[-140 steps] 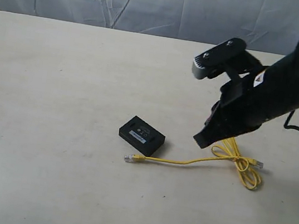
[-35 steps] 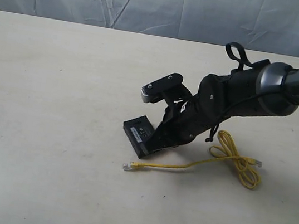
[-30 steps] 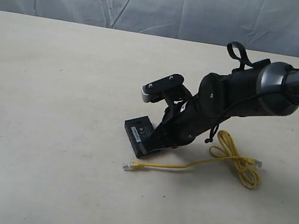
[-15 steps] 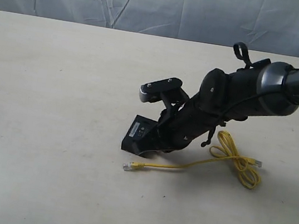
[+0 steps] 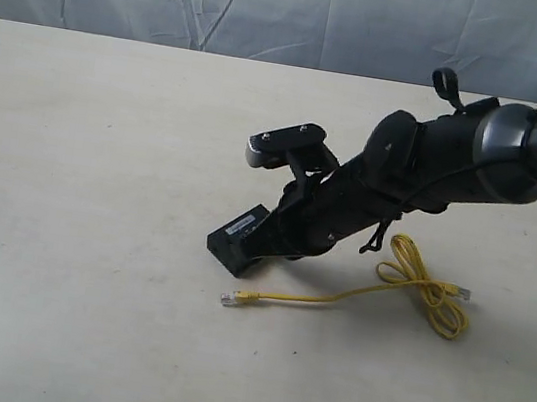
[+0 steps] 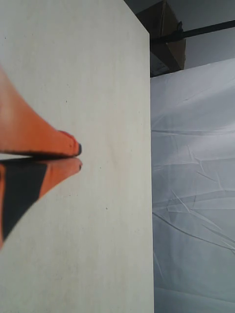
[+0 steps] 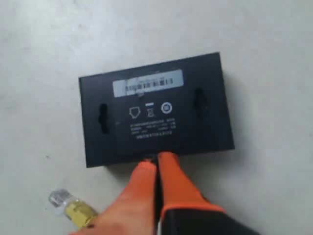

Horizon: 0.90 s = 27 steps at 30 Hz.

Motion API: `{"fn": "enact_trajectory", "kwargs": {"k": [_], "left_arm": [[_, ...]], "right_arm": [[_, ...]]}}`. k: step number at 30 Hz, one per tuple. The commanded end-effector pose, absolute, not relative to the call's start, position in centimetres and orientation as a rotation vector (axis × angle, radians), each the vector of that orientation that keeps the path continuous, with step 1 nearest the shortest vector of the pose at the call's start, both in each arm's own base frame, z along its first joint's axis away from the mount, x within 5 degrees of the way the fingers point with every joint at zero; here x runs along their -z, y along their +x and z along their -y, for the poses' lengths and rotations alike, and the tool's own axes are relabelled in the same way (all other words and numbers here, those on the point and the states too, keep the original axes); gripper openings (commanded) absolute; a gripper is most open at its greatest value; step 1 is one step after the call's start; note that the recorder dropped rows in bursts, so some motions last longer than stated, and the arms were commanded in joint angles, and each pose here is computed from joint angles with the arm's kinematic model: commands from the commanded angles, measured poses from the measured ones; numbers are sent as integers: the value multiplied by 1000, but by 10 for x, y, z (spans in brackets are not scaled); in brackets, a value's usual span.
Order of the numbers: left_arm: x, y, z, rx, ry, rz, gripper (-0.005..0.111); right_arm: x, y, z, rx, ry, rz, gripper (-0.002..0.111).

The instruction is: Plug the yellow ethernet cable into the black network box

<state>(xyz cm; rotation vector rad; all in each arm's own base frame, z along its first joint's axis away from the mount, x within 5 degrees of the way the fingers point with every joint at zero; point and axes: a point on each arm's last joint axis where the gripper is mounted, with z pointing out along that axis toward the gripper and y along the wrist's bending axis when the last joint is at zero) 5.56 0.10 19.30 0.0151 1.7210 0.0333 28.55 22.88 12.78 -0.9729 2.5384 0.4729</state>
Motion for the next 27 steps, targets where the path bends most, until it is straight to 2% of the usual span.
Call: {"fn": "enact_trajectory", "kwargs": {"k": [1,6,10,16,21,27], "left_arm": [[-191,55,0,-26,24,-1723,0],[-191,55,0,-26,24,-1723,0],[-191,55,0,-26,24,-1723,0],[-191,55,0,-26,24,-1723,0],[-191,55,0,-26,24,-1723,0],[-191,55,0,-26,24,-1723,0]], "right_arm": [[-136,290,-228,-446,-979,-2485,-1],[-128,290,-228,-426,-996,-2494,-1],[-148,287,-226,-436,-1028,-2452,-1],[-184,268,-214,-358,-1333,-2372,-1],[-189,256,-202,-275,-1551,-2404,-1],[-187,247,-197,-281,-1641,-2475,-1]]}}
